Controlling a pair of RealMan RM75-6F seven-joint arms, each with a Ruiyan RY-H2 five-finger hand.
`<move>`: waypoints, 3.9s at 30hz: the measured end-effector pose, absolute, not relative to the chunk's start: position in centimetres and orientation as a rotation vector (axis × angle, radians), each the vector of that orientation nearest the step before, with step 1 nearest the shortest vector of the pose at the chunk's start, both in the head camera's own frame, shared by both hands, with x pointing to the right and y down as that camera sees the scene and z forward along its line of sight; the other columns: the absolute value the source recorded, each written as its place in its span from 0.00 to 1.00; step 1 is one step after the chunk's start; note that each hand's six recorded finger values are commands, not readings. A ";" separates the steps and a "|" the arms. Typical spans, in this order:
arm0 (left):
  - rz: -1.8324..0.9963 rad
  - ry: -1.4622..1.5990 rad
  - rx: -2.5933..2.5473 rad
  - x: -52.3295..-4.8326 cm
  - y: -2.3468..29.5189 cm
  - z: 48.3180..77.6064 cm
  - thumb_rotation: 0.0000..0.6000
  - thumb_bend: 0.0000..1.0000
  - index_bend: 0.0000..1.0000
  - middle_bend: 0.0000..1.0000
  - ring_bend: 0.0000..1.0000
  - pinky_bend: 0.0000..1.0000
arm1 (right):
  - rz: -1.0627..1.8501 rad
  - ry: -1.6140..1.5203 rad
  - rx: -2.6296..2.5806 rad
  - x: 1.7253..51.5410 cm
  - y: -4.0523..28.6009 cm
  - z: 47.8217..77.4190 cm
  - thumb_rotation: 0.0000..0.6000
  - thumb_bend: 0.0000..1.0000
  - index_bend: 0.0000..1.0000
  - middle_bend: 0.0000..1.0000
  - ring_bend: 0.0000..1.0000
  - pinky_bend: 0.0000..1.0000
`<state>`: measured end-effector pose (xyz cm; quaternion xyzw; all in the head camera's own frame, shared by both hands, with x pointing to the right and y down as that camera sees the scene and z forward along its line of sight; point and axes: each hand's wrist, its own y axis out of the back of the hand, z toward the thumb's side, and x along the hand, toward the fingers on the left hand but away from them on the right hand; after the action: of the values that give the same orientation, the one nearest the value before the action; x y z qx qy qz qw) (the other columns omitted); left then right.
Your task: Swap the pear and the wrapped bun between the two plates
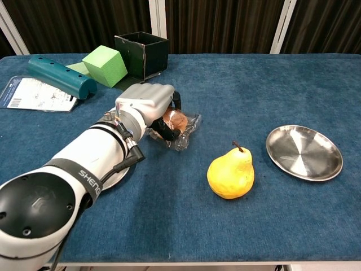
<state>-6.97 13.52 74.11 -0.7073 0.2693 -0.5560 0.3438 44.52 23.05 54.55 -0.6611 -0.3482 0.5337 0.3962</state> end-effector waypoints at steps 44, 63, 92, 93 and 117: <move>-1.299 0.629 -1.850 -18.2 18.5 64.2 1.00 0.00 0.11 0.06 0.04 0.32 | 1.212 -0.702 -1.799 37.3 22.1 57.8 0.89 0.24 0.00 0.00 0.00 0.00; -1.330 0.822 -1.707 -28.0 18.7 56.2 1.00 0.00 0.11 0.06 0.04 0.32 | 1.160 -0.348 -2.149 18.5 18.9 67.3 0.89 0.24 0.00 0.00 0.00 0.00; -1.334 0.879 -1.682 -30.6 18.7 55.0 1.00 0.00 0.11 0.06 0.04 0.32 | 1.244 -0.551 -1.859 20.9 13.8 66.0 1.00 0.36 0.64 0.58 0.54 0.53; -1.334 0.885 -1.683 -30.8 18.7 54.9 1.00 0.00 0.11 0.06 0.04 0.32 | 1.268 -0.554 -1.841 21.6 13.5 66.0 1.00 0.36 0.62 0.58 0.54 0.53; -1.357 0.916 -1.700 -32.6 18.7 55.4 1.00 0.00 0.11 0.05 0.04 0.32 | 1.468 -0.387 -1.807 30.0 15.6 68.4 0.76 0.18 0.00 0.00 0.00 0.21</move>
<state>-32.58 18.73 55.37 -0.6662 0.3589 -0.5314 0.3808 29.97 15.55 68.36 -0.7080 -0.1518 0.5750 0.3809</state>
